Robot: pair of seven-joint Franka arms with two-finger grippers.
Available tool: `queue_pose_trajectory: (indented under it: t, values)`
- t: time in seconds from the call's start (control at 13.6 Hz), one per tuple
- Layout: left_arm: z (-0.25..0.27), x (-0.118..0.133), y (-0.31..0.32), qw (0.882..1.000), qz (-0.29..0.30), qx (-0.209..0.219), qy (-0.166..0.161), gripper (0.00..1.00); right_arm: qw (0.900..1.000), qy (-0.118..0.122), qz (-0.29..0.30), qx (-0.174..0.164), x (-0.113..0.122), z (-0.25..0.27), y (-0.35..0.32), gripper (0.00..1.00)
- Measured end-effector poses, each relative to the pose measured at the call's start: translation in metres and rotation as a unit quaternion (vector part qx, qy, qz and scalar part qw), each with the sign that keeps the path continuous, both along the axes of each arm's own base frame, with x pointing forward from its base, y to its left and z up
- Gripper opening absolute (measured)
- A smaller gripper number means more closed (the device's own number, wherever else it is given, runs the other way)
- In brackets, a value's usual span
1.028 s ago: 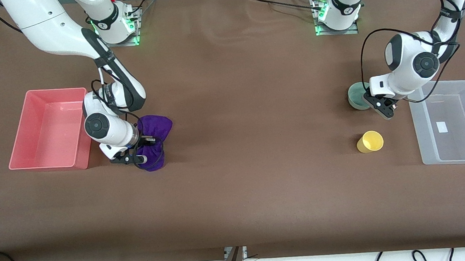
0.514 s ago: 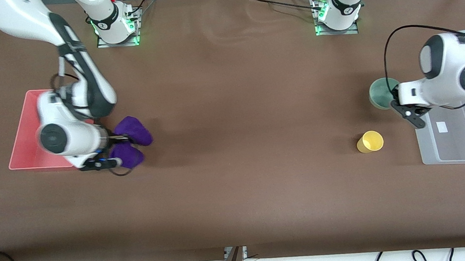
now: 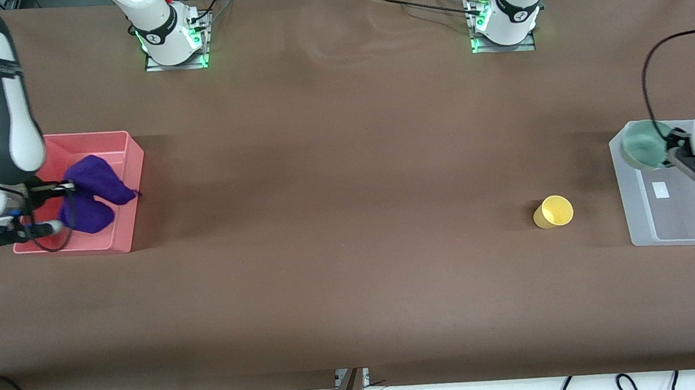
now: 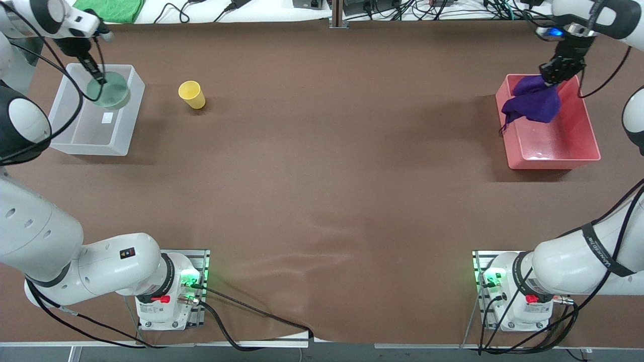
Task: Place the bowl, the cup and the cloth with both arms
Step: 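Carry the cloth into the pink bin while the left gripper carries the teal cup, then release the cloth in the pink bin while the left gripper releases the cup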
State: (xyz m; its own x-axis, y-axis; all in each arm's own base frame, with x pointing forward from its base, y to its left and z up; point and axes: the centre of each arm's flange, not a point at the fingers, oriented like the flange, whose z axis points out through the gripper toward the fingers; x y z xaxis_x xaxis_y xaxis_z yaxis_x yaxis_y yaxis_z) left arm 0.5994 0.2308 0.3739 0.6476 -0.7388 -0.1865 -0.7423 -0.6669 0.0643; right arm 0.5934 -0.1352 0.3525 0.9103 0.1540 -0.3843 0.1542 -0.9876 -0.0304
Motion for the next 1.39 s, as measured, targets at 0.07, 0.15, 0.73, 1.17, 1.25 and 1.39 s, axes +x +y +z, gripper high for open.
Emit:
queue_pose_trajectory:
  t: [0.07,0.15,0.73,1.17,1.25,1.39]
  values:
    - [-0.012,0.001,0.029,1.000,0.005,0.000,0.004,0.03,1.000,0.001,0.005,0.003,-0.003,0.003,-0.012,0.06]
    - [-0.027,0.001,0.057,1.000,0.011,-0.004,0.008,0.03,1.000,0.002,0.010,0.005,-0.005,0.007,-0.021,0.06]
    - [-0.147,0.017,0.115,0.999,0.019,-0.012,-0.036,0.10,1.000,-0.009,0.028,0.003,-0.017,0.001,-0.085,0.06]
    - [-0.065,0.043,0.080,0.998,0.015,-0.025,-0.050,0.68,1.000,-0.012,-0.016,-0.020,0.004,-0.057,-0.032,0.06]
    - [-0.038,0.046,0.060,0.998,0.021,-0.028,-0.045,0.79,0.999,-0.009,-0.023,-0.023,0.005,-0.065,-0.019,0.06]
    - [0.002,0.049,0.013,0.998,0.052,-0.029,-0.026,0.99,0.999,-0.008,-0.027,-0.024,0.006,-0.076,-0.001,0.06]
